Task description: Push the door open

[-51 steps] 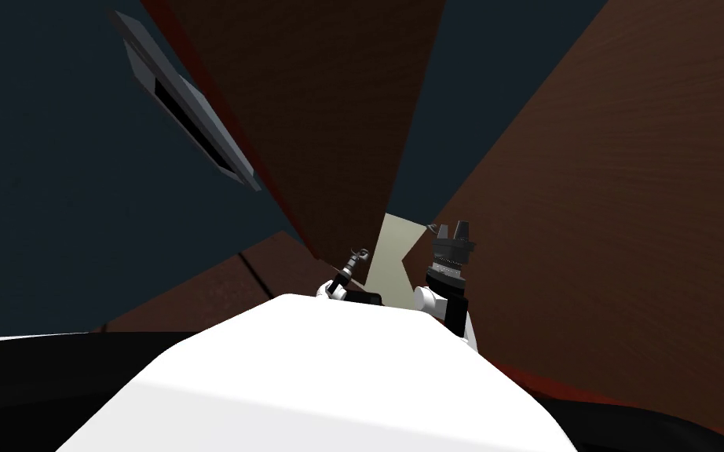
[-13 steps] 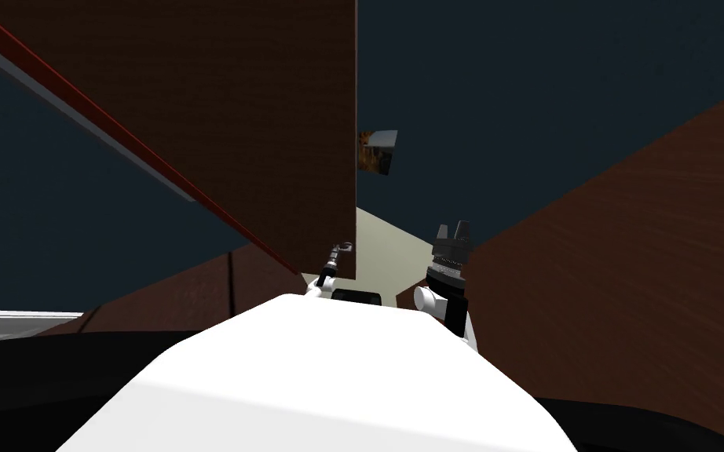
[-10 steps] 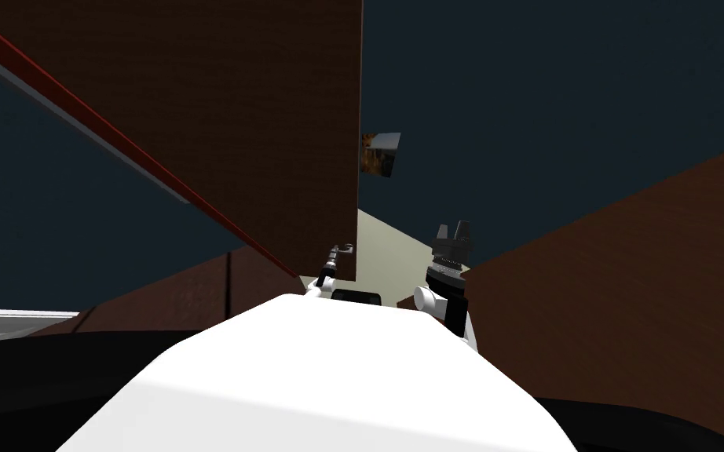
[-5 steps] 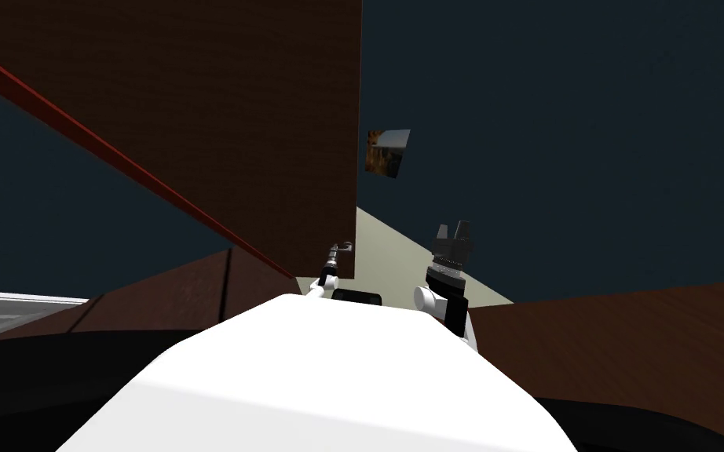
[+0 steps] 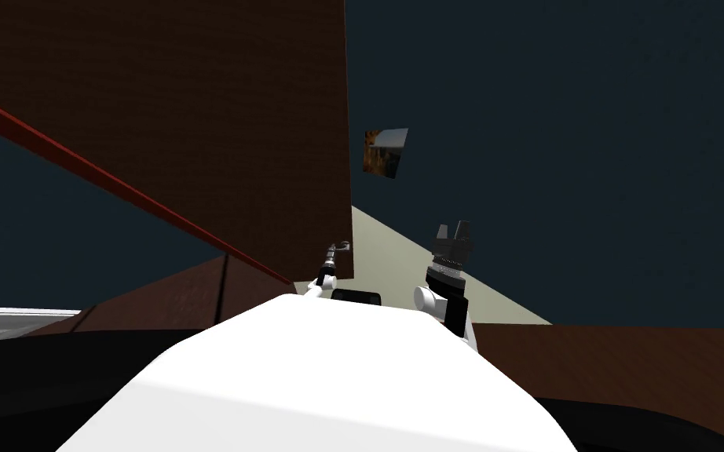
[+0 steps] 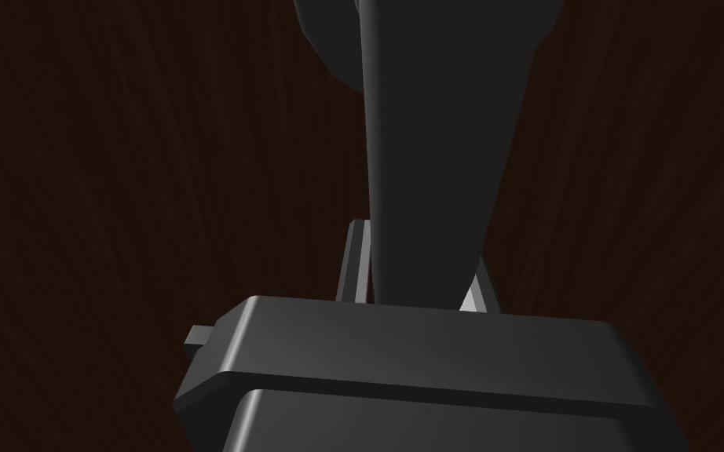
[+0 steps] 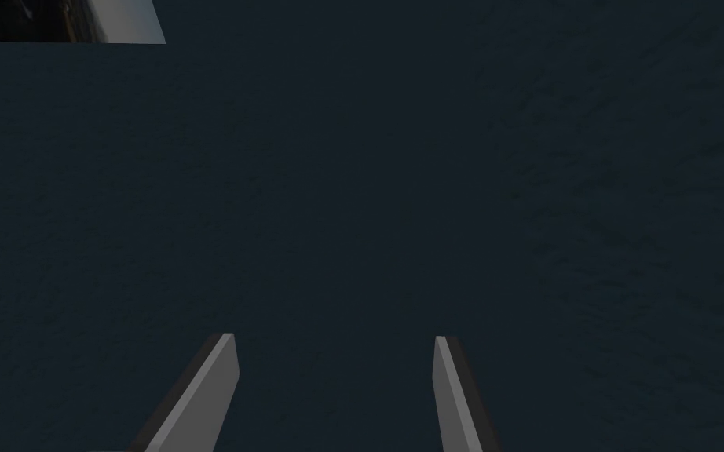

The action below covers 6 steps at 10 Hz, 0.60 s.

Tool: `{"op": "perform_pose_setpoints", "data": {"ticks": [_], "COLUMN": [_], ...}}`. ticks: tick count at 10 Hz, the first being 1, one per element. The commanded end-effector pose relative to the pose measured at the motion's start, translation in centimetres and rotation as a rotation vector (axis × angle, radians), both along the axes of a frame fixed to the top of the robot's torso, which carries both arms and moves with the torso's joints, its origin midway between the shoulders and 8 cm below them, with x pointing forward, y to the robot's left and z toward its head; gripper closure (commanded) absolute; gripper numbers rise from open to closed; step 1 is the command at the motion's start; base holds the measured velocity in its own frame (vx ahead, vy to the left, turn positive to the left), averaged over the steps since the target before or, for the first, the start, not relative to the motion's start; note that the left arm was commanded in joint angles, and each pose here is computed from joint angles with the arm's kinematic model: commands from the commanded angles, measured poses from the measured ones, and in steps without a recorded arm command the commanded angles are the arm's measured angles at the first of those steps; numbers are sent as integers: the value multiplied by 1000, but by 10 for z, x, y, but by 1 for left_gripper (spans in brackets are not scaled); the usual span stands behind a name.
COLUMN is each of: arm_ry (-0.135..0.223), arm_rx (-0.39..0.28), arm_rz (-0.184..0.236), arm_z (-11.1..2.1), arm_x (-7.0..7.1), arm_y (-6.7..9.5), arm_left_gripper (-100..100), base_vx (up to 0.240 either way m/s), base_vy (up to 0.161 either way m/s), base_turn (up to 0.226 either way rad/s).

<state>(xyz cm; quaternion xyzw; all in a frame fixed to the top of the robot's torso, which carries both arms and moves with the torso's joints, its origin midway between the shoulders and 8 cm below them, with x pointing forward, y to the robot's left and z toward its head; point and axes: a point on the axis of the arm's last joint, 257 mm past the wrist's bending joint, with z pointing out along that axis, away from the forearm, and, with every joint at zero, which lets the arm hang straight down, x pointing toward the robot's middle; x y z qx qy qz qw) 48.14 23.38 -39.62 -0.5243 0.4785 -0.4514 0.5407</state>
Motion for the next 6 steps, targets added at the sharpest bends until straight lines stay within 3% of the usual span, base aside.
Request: {"op": "perform_pose_setpoints", "data": {"ticks": [1,3,6], "arm_ry": [-22,-23,-22], "arm_rx": [25,26,18], "arm_rz": [42,60,83], "arm_z": [9,9,9], "arm_x": [1,0,-1], "arm_y": [28,35,38], "arm_left_gripper": [100,100,100], "base_vx": [236,162,176], "base_vy": [19,-3,-67], "base_turn": [69,26,59]}}
